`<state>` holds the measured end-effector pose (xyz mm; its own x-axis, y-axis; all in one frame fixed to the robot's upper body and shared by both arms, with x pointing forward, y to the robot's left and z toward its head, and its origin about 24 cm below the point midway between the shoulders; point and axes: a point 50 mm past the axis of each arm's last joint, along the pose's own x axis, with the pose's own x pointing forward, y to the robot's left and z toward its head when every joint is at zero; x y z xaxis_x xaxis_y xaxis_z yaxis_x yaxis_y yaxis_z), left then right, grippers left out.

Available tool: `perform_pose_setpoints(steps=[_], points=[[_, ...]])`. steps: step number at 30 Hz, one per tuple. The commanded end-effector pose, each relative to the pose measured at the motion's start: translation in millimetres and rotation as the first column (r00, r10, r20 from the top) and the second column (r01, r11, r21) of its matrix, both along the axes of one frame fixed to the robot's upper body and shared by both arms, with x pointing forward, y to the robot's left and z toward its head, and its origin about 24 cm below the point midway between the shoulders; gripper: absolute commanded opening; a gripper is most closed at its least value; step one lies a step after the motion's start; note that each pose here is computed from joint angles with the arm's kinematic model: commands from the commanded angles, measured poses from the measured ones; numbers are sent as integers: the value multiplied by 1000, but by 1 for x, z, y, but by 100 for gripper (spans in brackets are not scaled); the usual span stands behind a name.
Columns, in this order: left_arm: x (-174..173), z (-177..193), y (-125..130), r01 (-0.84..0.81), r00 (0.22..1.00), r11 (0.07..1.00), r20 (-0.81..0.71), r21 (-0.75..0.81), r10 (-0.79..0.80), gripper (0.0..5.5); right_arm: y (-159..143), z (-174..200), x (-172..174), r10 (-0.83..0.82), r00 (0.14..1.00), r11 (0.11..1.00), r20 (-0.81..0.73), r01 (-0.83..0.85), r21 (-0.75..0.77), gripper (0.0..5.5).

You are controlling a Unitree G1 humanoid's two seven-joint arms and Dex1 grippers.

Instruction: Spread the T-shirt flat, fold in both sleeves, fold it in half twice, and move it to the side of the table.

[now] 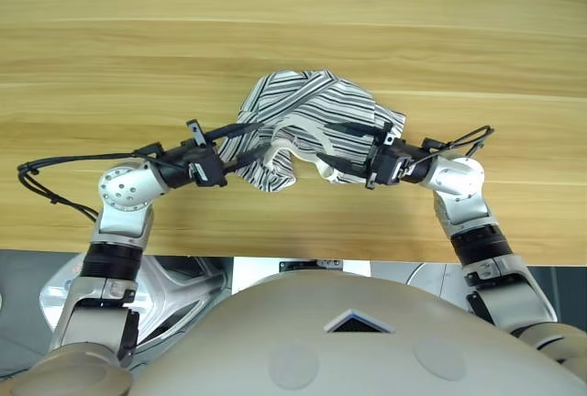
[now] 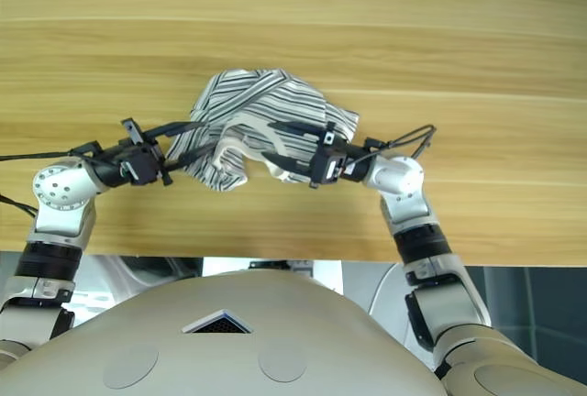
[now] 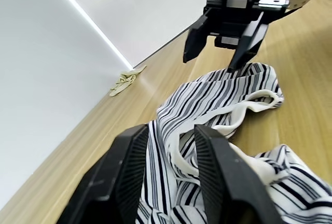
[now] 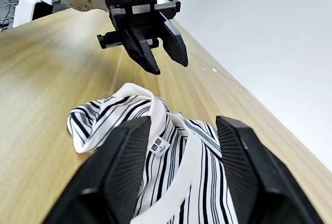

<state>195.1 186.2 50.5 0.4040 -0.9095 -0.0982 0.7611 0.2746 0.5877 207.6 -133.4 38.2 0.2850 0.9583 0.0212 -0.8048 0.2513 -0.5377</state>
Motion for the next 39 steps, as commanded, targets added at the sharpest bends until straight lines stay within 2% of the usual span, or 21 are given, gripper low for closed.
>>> perform_pose_setpoints(steps=[1,9,15,18,20,23,25,27,30,35,39], points=[[5,-7,-5,9,1000,999,-14,35,-9,163,0,5,-1,12,1000,1000,27,-12,0,232],[7,-23,-5,8,998,992,-63,123,0,163,1,2,-3,3,1000,1000,23,-3,-17,232],[8,-25,9,-46,997,984,-58,170,57,163,1,0,-2,-8,1000,1000,16,8,-30,232],[-3,-7,16,-34,999,997,-40,71,37,163,1,-3,-1,-17,1000,999,9,18,-43,232],[-14,16,13,24,1000,997,-11,-75,-24,163,1,-6,-1,-24,1000,998,3,24,-51,232],[-22,46,8,103,995,955,29,-277,-99,163,2,-10,-1,-33,999,997,-1,33,-63,232],[-24,56,8,122,992,929,31,-348,-119,163,2,-11,-1,-37,999,997,-1,36,-73,232],[-18,45,9,85,996,956,-1,-280,-89,163,1,-11,-2,-38,999,996,2,38,-77,232],[-10,14,7,23,998,997,-57,-74,-27,163,1,-11,-3,-37,999,996,8,38,-78,232],[-7,-19,7,-4,998,975,-65,224,19,163,1,-10,-4,-39,999,996,10,39,-79,232],[-10,-22,6,15,999,953,-43,303,-3,163,4,-11,-5,-36,999,996,8,37,-76,232]])
